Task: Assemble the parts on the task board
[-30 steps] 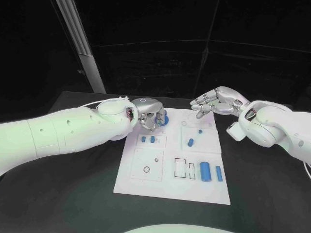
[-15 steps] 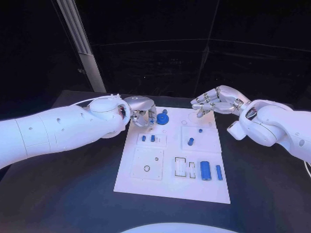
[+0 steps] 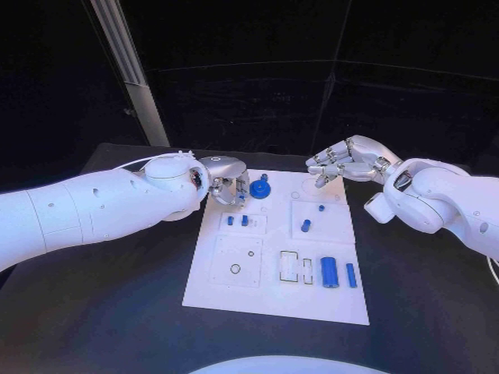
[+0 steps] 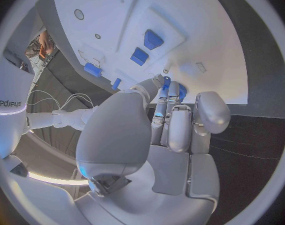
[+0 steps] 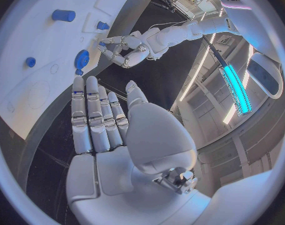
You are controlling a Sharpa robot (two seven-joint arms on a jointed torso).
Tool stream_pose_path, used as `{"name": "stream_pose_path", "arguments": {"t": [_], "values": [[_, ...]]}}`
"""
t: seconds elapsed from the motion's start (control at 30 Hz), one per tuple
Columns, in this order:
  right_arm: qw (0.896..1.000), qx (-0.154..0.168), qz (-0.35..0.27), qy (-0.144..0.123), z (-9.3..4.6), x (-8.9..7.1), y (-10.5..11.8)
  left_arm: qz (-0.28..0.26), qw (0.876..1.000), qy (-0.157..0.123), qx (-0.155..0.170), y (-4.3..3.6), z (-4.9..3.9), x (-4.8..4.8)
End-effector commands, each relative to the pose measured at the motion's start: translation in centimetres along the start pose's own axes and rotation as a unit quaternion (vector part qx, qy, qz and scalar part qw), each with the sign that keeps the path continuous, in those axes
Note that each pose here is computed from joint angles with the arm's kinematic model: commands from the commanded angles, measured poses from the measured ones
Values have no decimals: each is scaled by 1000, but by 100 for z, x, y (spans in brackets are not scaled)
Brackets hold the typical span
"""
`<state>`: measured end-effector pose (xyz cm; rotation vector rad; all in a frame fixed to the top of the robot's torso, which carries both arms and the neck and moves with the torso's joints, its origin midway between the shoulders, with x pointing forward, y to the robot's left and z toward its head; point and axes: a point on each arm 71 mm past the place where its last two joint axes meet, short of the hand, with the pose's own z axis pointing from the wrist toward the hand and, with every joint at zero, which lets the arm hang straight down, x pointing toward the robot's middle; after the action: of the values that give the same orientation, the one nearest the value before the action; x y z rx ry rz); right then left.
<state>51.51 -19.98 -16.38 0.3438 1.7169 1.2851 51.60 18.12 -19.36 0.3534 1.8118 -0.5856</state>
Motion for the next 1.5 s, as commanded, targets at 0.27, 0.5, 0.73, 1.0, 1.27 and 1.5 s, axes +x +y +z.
{"name": "stream_pose_path", "arguments": {"t": [0.27, 0.5, 0.73, 1.0, 1.27, 1.5], "values": [[1000, -7, 2, 3, 9, 3, 20, -4, 1000, 18, 0, -22, 29, 39], [1000, -7, 2, 3, 8, 3, 20, -4, 1000, 23, -1, -18, 31, 51], [1000, -7, 2, 3, 10, 3, 20, -3, 1000, 29, -3, -15, 35, 63], [1000, -7, 2, 4, 10, 4, 20, -3, 1000, 31, -6, -11, 50, 70], [1000, -7, 2, 4, 9, 4, 20, -3, 999, 37, -4, -20, 66, 89], [1000, -7, 2, 4, 8, 3, 20, -3, 999, 44, -4, -22, 72, 109]]}}
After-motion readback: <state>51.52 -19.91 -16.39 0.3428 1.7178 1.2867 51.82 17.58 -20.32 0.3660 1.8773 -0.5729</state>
